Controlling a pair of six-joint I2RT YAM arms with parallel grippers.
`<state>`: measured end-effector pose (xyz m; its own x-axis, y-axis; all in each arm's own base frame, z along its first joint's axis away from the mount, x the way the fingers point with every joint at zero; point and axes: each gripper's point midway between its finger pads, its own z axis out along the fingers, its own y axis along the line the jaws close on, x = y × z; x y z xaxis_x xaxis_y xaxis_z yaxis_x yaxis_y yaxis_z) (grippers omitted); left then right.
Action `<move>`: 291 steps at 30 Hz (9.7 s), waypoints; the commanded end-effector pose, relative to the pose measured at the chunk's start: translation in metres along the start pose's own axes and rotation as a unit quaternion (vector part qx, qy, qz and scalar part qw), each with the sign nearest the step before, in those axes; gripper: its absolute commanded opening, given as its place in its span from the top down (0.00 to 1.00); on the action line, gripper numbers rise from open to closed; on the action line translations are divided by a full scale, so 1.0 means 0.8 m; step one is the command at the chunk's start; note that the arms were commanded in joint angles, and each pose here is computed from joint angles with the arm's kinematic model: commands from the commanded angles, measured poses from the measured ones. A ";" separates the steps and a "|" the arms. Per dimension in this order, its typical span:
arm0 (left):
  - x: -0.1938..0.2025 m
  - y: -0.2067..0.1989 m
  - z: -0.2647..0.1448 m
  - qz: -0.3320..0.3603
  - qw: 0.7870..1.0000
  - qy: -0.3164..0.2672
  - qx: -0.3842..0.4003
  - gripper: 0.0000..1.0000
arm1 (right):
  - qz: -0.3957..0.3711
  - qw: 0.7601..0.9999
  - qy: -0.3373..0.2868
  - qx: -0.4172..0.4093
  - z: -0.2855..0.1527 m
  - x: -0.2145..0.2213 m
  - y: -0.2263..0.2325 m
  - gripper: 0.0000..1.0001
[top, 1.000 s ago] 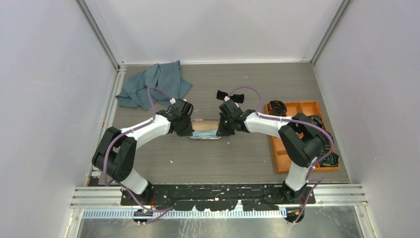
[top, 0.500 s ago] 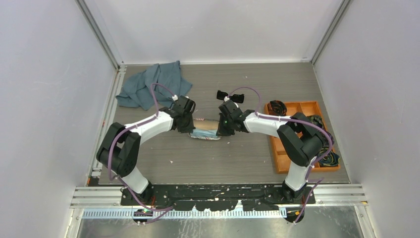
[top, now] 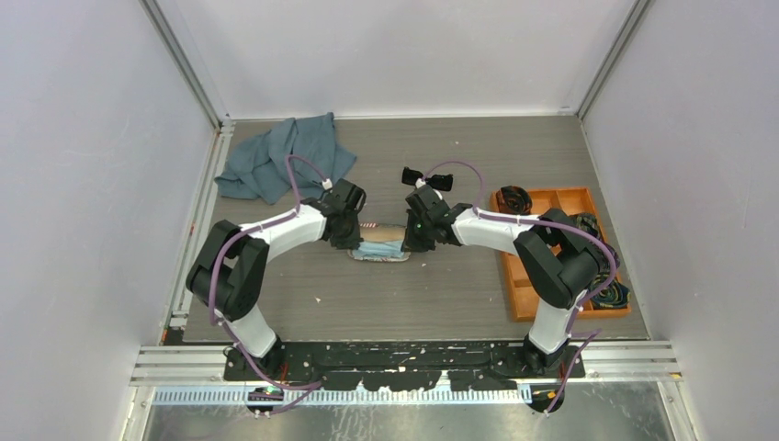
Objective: Organize the sunglasses
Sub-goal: Place the glasses cleaning cloth in the sunglasses case, then adjust the sunglasses case at the center of the board, then adjust the sunglasses at the center of the board, then pick up the sunglasses from the center of the board.
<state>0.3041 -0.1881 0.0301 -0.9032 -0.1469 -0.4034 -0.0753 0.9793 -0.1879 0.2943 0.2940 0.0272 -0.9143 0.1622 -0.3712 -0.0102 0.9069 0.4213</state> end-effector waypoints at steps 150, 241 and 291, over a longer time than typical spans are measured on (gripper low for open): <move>-0.035 0.007 -0.266 0.006 0.972 -0.203 0.120 0.55 | 0.313 0.876 -0.340 0.138 -0.044 -0.319 0.001 0.48; 0.017 0.032 -0.268 0.005 0.975 -0.176 0.136 0.55 | 0.258 0.926 -0.161 0.222 0.041 -0.204 -0.066 0.39; 0.018 0.008 -0.259 0.012 0.974 -0.149 0.167 0.56 | 0.114 0.967 -0.060 0.220 0.043 -0.171 -0.083 0.45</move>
<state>0.1989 -0.1488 0.1972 -0.7549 -0.1935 -0.6267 0.1072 0.9062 -0.4089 0.4393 0.2189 0.0241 -0.8021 0.4279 -0.4167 0.3983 0.9031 0.1606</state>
